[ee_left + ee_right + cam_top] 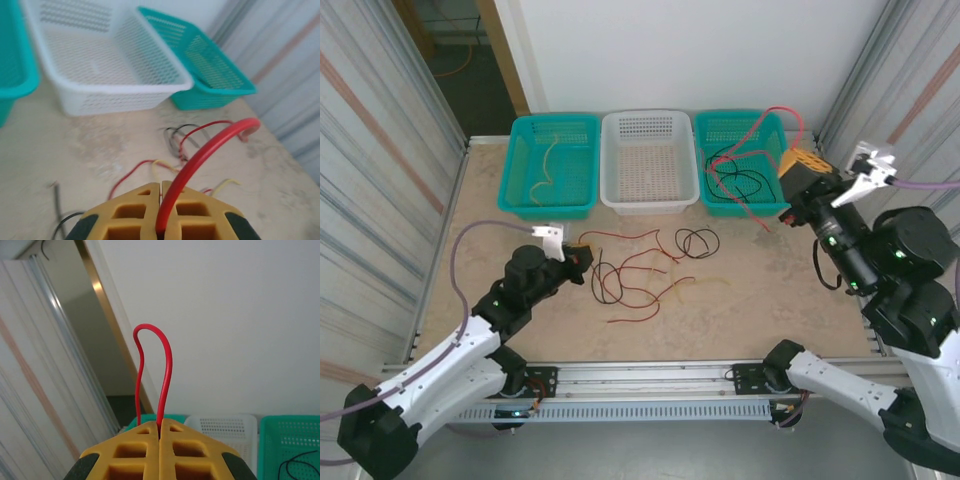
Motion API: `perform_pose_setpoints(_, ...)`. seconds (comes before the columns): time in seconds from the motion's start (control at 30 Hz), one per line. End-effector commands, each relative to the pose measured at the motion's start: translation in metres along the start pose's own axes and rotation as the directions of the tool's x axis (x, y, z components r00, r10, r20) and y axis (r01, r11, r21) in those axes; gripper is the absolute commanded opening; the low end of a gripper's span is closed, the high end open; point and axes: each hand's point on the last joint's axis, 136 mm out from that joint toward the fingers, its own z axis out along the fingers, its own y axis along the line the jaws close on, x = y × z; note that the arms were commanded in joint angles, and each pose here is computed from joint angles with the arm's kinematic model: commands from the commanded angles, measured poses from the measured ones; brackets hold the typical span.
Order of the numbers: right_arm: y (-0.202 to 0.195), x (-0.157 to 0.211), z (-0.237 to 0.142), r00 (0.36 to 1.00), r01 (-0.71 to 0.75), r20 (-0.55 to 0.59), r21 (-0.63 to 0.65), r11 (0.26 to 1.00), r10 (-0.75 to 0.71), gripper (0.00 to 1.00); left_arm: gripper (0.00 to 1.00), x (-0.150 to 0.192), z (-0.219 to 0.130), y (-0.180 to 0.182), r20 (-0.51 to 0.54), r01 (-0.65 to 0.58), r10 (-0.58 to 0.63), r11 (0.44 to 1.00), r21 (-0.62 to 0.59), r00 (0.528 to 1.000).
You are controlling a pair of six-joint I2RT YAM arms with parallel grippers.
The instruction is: Untangle the cables
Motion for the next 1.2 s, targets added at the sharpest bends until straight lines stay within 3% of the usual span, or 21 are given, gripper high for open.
perform_pose_setpoints(0.0,0.009,0.002,0.000,1.000,0.013,-0.018,-0.045,0.999,-0.013,0.00,0.00,-0.036,-0.014,-0.045,0.079,-0.097,0.087,0.986,0.136,0.993)
perform_pose_setpoints(0.2,0.011,0.024,0.017,0.996,-0.002,-0.085,-0.050,0.999,-0.002,0.00,0.00,-0.051,-0.020,-0.059,0.108,-0.132,0.115,0.979,0.157,0.987)
perform_pose_setpoints(0.53,-0.004,0.061,0.056,0.971,-0.101,-0.222,-0.021,0.995,0.094,0.00,0.00,-0.025,-0.016,-0.050,0.061,-0.065,0.055,0.984,0.168,0.997)
perform_pose_setpoints(1.13,-0.060,0.181,0.246,0.834,-0.264,-0.485,0.065,0.962,0.262,0.00,0.00,-0.040,-0.022,-0.052,0.078,-0.057,0.046,0.988,0.146,0.996)
perform_pose_setpoints(1.17,-0.062,0.189,0.255,0.819,-0.278,-0.505,0.065,0.958,0.272,0.07,0.00,-0.042,-0.023,-0.052,0.078,-0.052,0.041,0.989,0.142,0.996)
